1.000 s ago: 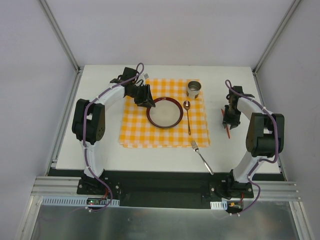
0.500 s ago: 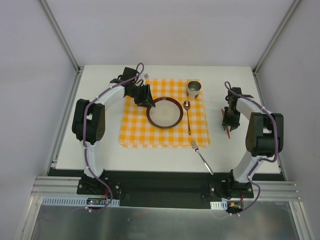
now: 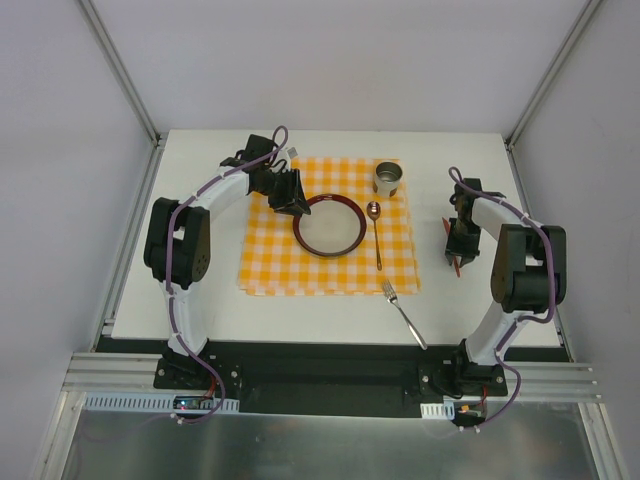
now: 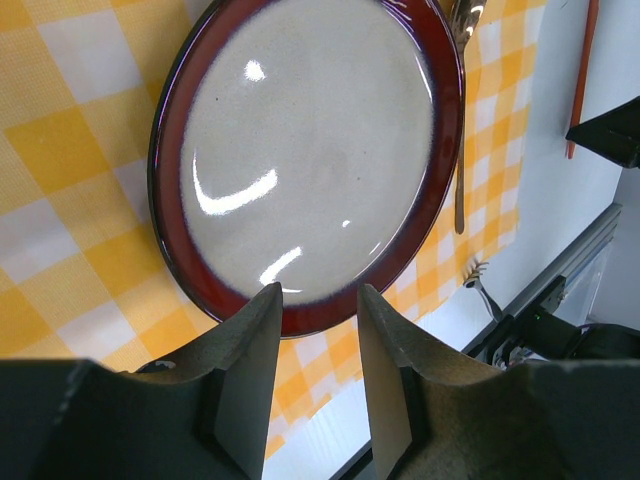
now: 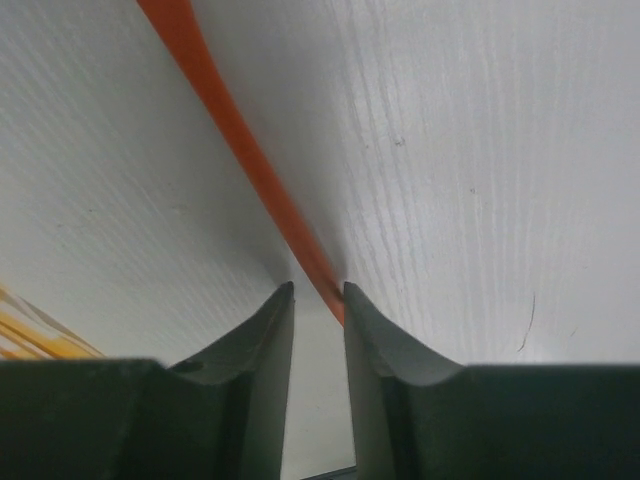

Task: Set the dinner table for one person
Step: Pick up the knife at the center of the board.

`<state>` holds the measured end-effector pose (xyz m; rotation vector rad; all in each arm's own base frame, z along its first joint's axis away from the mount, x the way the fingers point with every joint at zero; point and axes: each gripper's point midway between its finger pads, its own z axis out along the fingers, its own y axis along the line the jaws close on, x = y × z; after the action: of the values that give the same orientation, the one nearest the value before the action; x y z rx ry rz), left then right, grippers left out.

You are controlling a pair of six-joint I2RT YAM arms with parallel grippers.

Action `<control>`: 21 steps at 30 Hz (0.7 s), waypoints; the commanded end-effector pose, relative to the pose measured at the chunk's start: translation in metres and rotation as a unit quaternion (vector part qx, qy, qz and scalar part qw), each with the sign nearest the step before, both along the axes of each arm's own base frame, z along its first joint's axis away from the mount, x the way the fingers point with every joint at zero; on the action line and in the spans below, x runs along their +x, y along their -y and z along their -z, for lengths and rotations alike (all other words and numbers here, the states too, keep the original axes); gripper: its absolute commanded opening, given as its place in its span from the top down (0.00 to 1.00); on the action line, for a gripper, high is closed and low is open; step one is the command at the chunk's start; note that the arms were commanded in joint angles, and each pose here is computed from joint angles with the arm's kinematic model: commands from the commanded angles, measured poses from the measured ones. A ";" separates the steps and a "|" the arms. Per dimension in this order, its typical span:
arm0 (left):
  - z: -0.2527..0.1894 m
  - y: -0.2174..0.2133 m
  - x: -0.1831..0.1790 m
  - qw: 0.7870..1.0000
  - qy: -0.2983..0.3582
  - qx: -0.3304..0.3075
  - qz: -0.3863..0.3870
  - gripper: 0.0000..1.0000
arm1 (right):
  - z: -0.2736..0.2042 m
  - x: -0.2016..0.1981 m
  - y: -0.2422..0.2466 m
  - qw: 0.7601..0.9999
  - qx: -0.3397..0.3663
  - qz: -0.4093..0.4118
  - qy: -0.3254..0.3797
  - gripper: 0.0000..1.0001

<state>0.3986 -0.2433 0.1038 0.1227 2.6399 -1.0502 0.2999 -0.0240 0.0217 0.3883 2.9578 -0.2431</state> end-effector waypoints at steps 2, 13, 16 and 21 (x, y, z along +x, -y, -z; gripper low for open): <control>-0.008 -0.001 -0.003 1.000 -0.001 -0.006 0.000 0.64 | 0.005 -0.003 -0.005 1.000 0.007 0.001 -0.015 0.79; -0.008 -0.001 -0.002 1.000 0.000 -0.007 0.001 0.64 | 0.006 0.000 -0.003 1.000 0.002 0.003 -0.024 0.78; -0.008 -0.001 -0.003 1.000 0.000 -0.006 0.000 0.64 | 0.006 0.000 -0.002 1.000 -0.002 0.006 -0.025 0.76; -0.008 -0.001 -0.003 1.000 0.000 -0.007 0.002 0.64 | 0.004 0.001 0.004 0.999 -0.020 0.012 -0.029 0.72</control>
<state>0.3986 -0.2433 0.1038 0.1232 2.6397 -1.0501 0.2980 -0.0251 0.0169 0.3962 2.9975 -0.2652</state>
